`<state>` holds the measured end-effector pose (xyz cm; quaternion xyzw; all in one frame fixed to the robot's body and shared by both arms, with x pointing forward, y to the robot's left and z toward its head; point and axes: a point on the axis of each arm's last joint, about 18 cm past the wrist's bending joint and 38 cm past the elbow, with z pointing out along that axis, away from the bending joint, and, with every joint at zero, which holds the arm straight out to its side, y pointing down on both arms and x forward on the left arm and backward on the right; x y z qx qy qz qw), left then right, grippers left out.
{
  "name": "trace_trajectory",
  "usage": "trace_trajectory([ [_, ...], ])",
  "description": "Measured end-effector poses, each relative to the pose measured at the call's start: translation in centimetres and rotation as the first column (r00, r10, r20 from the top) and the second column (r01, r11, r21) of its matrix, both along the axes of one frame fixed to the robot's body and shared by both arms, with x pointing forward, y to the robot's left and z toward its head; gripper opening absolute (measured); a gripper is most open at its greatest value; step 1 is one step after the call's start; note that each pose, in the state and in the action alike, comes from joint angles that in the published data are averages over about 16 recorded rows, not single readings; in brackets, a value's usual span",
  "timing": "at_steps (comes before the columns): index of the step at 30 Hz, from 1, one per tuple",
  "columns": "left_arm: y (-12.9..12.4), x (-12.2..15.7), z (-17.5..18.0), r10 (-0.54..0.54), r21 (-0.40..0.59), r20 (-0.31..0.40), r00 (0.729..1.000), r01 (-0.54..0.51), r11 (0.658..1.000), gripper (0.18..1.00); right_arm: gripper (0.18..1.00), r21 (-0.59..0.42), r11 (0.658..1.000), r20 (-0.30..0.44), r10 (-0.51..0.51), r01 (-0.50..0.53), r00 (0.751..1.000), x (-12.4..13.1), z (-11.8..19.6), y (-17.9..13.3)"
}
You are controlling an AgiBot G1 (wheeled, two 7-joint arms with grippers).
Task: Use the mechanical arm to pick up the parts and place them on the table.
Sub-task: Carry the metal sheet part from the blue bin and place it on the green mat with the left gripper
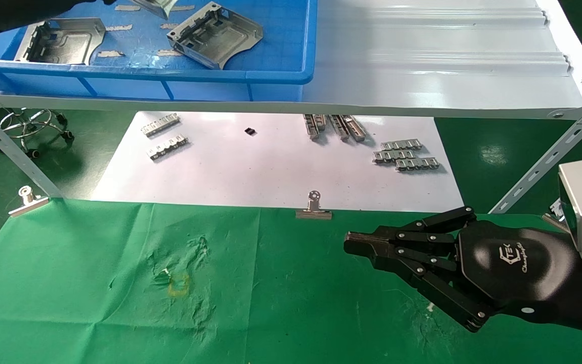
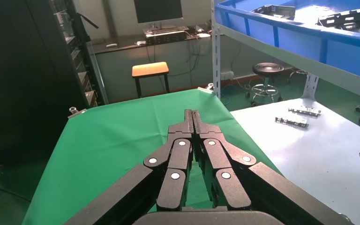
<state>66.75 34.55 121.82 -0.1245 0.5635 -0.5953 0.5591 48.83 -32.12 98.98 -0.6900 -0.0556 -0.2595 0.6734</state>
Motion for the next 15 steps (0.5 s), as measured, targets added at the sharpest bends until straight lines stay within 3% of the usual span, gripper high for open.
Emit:
trace_trajectory([
  [6, -0.3, -4.0, -2.2, -0.183, 0.195, 0.050, 0.982, 0.170, 0.966, 0.274, 0.192, 0.000, 1.000, 0.000, 0.000, 0.000, 1.000, 0.0, 0.0, 0.0],
  [15, 0.2, -7.9, -7.1, -0.336, 0.468, 0.080, 0.939, 0.262, 0.844, 0.274, 0.192, 0.000, 1.000, 0.000, 0.000, 0.000, 1.000, 0.0, 0.0, 0.0],
])
